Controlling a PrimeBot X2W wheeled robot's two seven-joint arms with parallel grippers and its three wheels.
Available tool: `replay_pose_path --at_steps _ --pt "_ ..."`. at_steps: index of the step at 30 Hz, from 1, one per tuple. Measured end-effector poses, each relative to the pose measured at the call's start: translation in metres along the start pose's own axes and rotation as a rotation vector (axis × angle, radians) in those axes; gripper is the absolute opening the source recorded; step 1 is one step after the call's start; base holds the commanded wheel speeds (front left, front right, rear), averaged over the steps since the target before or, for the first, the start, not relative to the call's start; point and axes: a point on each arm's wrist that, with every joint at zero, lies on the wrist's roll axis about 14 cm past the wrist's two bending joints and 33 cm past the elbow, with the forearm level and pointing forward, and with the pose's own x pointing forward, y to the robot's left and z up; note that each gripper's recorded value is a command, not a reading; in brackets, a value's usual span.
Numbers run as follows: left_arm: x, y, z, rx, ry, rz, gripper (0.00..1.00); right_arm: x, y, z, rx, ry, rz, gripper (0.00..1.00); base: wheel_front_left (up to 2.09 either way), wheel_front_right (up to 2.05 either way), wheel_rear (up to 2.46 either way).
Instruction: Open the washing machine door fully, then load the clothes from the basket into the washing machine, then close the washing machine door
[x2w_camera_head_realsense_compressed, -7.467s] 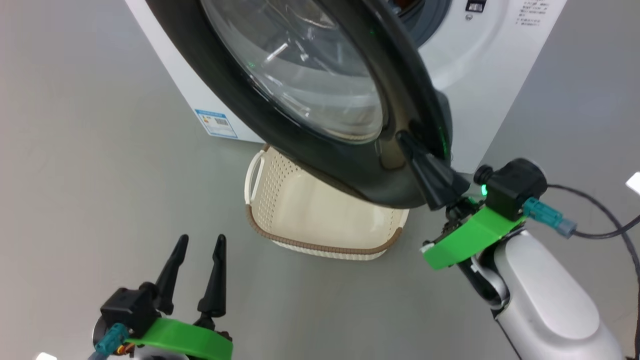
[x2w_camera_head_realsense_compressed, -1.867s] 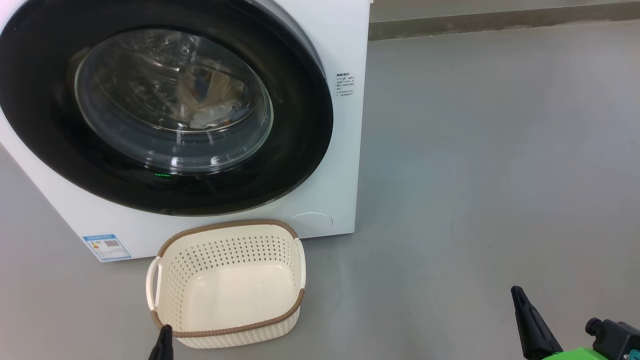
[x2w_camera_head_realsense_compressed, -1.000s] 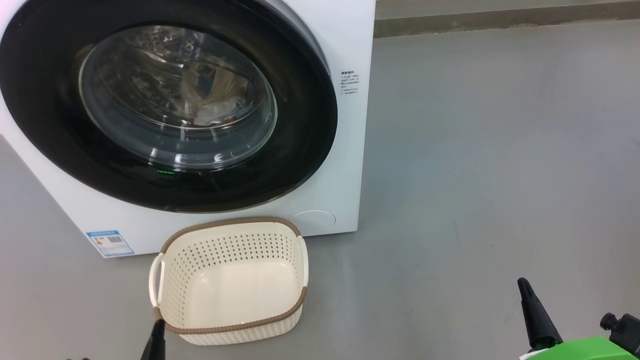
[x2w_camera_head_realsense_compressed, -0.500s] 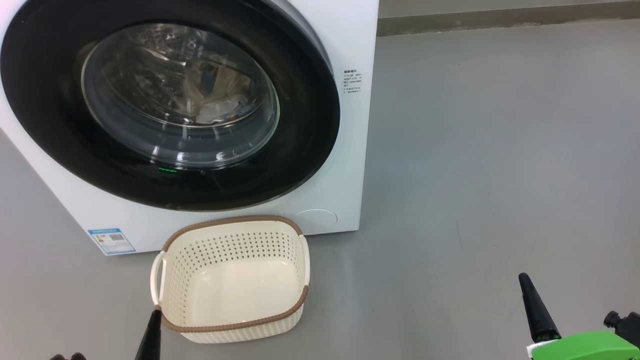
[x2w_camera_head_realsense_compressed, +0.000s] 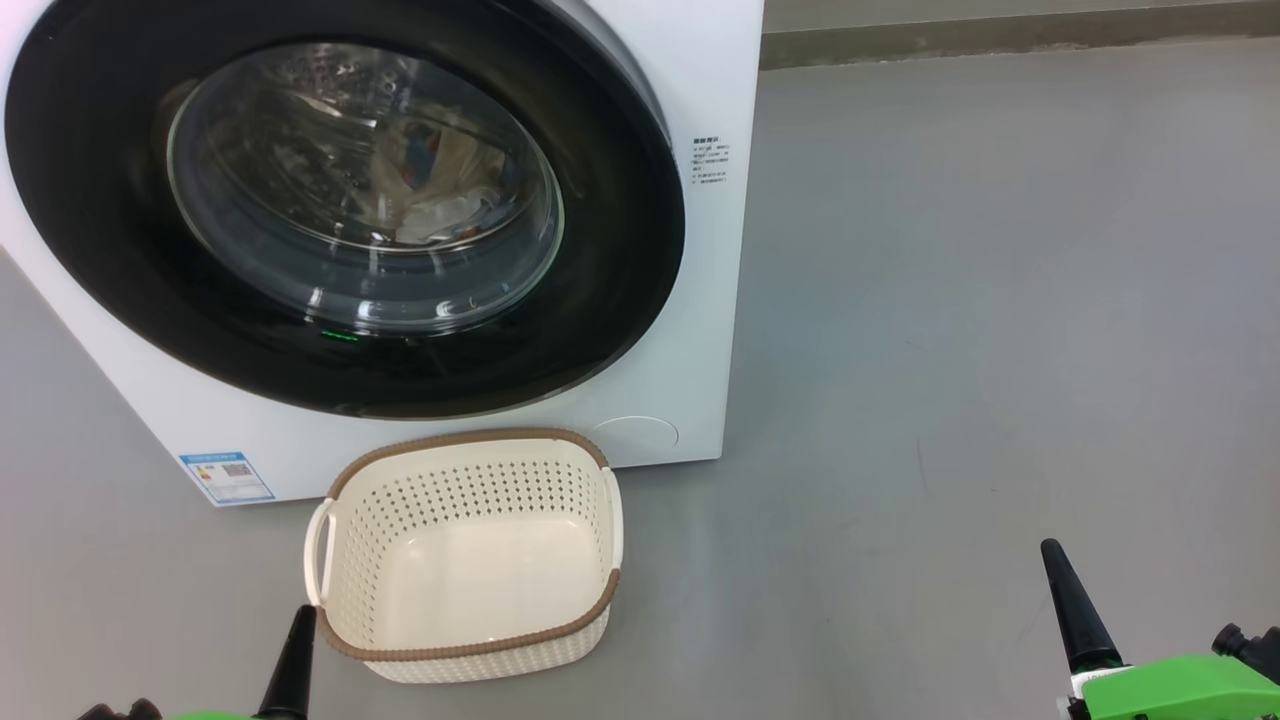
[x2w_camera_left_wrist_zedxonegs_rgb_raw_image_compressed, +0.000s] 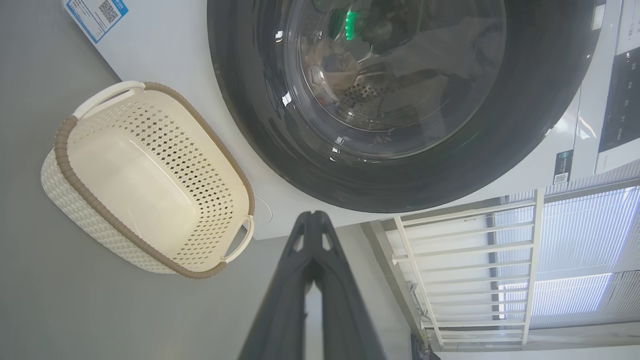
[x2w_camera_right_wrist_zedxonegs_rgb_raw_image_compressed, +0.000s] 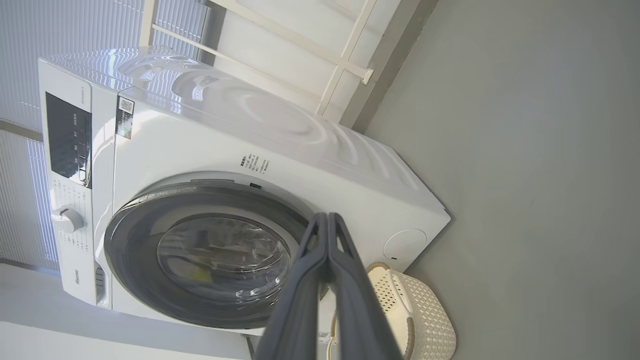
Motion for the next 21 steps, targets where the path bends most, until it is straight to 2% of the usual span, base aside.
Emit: replay_pose_path --at_steps 21 --pt "0.0044 -0.0041 0.0098 -0.200 -0.008 -0.015 0.00 0.0061 0.0000 -0.0032 0.242 0.019 -0.006 0.00 0.00 0.00 0.00"
